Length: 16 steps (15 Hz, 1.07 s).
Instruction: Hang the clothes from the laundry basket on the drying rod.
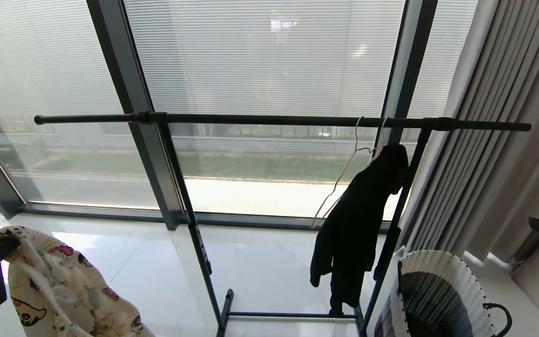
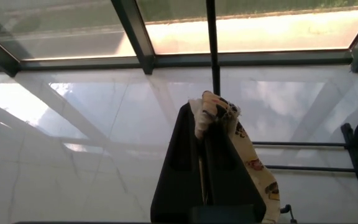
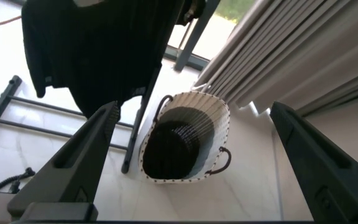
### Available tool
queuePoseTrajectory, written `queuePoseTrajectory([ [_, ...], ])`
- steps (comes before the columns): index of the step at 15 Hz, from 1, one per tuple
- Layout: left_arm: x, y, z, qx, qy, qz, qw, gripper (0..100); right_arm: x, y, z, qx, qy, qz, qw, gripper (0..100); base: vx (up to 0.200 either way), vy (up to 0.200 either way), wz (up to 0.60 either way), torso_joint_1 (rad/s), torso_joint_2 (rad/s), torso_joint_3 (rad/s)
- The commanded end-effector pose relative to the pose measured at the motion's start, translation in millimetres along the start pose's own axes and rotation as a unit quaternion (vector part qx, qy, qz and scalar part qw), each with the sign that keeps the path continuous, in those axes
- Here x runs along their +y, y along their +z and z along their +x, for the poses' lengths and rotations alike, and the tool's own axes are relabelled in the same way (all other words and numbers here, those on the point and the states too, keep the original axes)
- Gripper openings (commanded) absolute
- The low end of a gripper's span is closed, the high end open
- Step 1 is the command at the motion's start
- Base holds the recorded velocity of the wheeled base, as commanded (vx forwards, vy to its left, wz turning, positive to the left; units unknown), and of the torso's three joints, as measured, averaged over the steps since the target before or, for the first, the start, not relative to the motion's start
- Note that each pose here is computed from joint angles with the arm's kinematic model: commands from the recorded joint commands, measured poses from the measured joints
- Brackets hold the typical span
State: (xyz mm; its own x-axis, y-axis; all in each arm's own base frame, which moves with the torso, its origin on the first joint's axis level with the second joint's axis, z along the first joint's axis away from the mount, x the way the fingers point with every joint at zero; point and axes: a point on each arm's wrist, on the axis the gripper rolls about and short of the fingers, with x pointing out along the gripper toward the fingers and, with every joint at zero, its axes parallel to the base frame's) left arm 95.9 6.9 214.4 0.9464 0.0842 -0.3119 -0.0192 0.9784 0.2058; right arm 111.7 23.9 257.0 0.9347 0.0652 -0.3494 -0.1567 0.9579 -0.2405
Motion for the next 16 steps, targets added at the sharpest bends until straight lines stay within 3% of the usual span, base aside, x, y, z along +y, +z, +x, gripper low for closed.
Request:
queuePoseTrajectory([
  [1,0.2,1.2,0.0,-0.002,0.000,0.000,1.0000,0,0.7,-2.1,0.9,0.003,0.001,-0.001,1.0000,100,0.000,0.000,0.00,0.000,0.00,0.000],
  [3,0.1,1.0,0.0,-0.001,0.000,0.000,1.0000,0,0.6,-1.9,0.9,0.002,0.001,-0.001,1.0000,100,0.000,0.000,0.00,0.000,0.00,0.000],
  [11,-0.3,-0.9,0.6,0.001,-0.001,0.000,1.0000,0,0.9,-2.5,1.3,0.003,0.002,0.000,1.0000,100,0.200,0.200,0.00,0.002,0.00,0.002],
  [16,-1.5,-2.6,-0.6,-0.005,-0.004,0.002,1.0000,0,1.5,-4.0,2.7,0.006,0.004,0.000,1.0000,100,0.000,0.000,0.00,0.000,0.00,0.000],
])
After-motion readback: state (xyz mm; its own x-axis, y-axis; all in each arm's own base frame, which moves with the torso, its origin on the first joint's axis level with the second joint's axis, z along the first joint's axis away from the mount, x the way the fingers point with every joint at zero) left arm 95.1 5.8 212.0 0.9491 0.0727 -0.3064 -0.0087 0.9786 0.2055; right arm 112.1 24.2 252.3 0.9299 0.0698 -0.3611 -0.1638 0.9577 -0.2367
